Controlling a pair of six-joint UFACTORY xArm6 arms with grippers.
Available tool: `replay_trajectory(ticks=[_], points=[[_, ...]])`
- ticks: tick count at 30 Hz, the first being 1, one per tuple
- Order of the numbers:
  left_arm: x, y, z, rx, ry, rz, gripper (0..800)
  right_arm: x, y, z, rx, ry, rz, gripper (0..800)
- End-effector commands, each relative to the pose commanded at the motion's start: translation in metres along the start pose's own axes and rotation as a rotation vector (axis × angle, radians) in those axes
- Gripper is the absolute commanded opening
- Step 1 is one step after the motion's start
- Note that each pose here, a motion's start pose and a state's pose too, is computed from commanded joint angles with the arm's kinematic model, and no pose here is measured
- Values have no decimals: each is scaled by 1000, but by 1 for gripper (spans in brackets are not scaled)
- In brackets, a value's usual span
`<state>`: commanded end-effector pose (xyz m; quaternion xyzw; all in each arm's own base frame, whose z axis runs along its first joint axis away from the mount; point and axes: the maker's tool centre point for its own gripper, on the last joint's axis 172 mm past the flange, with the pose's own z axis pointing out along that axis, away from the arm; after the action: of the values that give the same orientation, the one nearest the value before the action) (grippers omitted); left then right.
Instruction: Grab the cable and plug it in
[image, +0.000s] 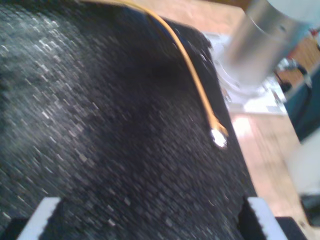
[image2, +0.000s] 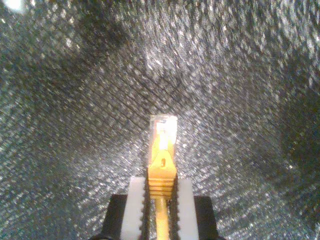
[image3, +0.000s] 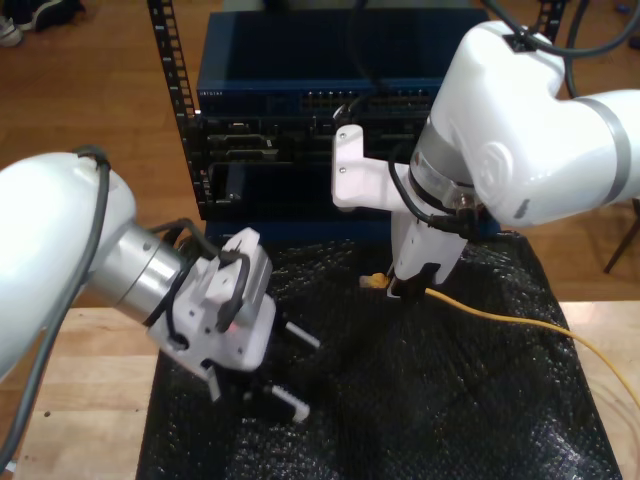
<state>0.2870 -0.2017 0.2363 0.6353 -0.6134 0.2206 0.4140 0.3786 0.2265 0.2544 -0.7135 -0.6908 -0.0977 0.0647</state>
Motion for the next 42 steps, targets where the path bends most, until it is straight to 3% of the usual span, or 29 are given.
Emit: replay_trajectory(ticks=[5,12,23,28,35,42], points=[[21,-15,-8,44,26,30,800,-3,-3,-3,37,39,39,4],[39,-32,-14,75,81,31,800,0,-5,-10,37,58,48,4],[44,-37,-20,89,84,73,800,15,-23,-19,98,115,62,4],[42,-42,-30,115,92,66,800,24,-27,-21,115,150,62,4],[56,-47,-40,145,158,76,798,28,-27,-24,121,171,69,4],[61,-38,-37,111,177,93,797,28,-28,-29,140,195,88,3]])
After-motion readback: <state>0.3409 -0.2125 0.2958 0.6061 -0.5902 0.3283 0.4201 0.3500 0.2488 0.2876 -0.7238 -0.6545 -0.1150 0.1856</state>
